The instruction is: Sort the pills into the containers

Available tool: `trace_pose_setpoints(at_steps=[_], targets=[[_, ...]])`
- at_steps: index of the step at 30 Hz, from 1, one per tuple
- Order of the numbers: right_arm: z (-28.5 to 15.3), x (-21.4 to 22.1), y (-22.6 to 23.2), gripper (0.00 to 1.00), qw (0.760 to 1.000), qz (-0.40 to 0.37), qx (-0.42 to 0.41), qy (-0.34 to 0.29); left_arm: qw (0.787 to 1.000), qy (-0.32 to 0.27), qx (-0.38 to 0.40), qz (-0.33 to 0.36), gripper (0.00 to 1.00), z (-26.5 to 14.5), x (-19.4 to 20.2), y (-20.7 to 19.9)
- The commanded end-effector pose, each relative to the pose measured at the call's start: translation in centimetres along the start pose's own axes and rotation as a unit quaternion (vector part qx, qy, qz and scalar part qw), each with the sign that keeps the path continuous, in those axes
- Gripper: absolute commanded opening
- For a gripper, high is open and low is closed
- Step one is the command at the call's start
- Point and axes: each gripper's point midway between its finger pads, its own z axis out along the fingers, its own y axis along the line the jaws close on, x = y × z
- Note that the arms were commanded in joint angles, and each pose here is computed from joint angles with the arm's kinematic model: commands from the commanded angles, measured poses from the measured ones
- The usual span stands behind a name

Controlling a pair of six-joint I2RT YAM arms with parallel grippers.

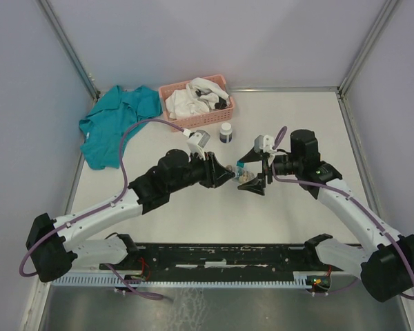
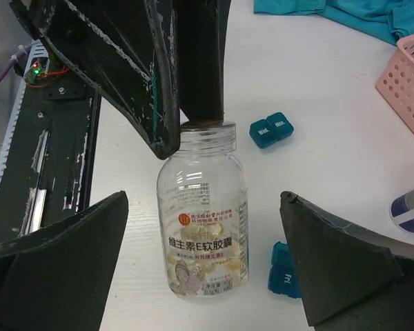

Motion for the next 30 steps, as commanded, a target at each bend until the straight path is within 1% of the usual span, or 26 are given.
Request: trace_pose_setpoints(at_steps=[1,6,30], targets=[[0.5,-1.1,-0.9,0.99,1.000,-0.013,0.021,-0.017,0.997,-0.058,0.040,-0.030,0.03,-0.2,-2.6,-2.5],[0.6,-1.3,-0.6,0.94,1.000,-0.014,0.015,-0.021,0.996,-0.060,0.046,-0.036,0.03,-0.1,-2.7,-2.9],[1.4,-0.6,-0.2,0.75,1.000,-0.016,0.004,0.000,0.996,-0.067,0.054,-0.038,0.03,-0.4,-3.2,-3.5]])
